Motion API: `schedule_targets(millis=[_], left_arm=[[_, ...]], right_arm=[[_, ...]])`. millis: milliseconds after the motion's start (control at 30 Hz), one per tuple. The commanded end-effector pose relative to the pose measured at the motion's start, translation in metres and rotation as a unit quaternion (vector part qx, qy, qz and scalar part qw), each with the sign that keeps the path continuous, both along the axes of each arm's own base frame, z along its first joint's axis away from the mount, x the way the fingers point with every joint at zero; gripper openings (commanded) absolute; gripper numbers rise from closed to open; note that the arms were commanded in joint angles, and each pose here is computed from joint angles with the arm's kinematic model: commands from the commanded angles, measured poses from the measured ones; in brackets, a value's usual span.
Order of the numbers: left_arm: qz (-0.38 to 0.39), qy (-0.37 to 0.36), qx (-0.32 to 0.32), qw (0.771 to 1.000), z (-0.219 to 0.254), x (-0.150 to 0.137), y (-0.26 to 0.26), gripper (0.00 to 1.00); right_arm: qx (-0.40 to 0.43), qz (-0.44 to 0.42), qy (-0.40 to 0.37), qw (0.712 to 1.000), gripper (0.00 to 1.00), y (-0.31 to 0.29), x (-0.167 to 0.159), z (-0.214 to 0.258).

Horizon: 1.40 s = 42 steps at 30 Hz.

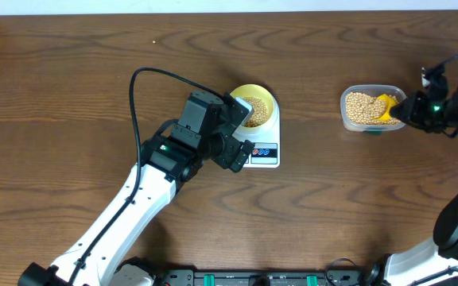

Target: Scoop item into bowl and weigh 50g on scale

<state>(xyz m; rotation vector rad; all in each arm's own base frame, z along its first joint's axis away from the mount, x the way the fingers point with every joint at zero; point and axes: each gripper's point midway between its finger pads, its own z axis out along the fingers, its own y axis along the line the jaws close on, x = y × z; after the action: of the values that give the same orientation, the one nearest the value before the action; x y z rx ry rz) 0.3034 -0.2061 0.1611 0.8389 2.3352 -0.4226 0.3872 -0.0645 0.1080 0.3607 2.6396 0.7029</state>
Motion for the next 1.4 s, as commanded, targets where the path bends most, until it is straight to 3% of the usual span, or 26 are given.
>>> schedule_targets(millis=[0, 800, 1367], left_arm=[[-0.001, 0.01, -0.001, 1.0, -0.005, -0.002, 0.0, 0.93], [-0.001, 0.01, -0.001, 1.0, -0.005, -0.002, 0.001, 0.93], [-0.001, 0.01, -0.001, 1.0, -0.005, -0.002, 0.0, 0.93]], right_arm=[[0.05, 0.015, -0.018, 0.998, 0.01, 0.005, -0.002, 0.003], [0.128, -0.006, -0.059, 0.99, 0.01, -0.01, -0.008, 0.024], [0.136, -0.007, -0.047, 0.99, 0.01, -0.007, -0.012, 0.024]])
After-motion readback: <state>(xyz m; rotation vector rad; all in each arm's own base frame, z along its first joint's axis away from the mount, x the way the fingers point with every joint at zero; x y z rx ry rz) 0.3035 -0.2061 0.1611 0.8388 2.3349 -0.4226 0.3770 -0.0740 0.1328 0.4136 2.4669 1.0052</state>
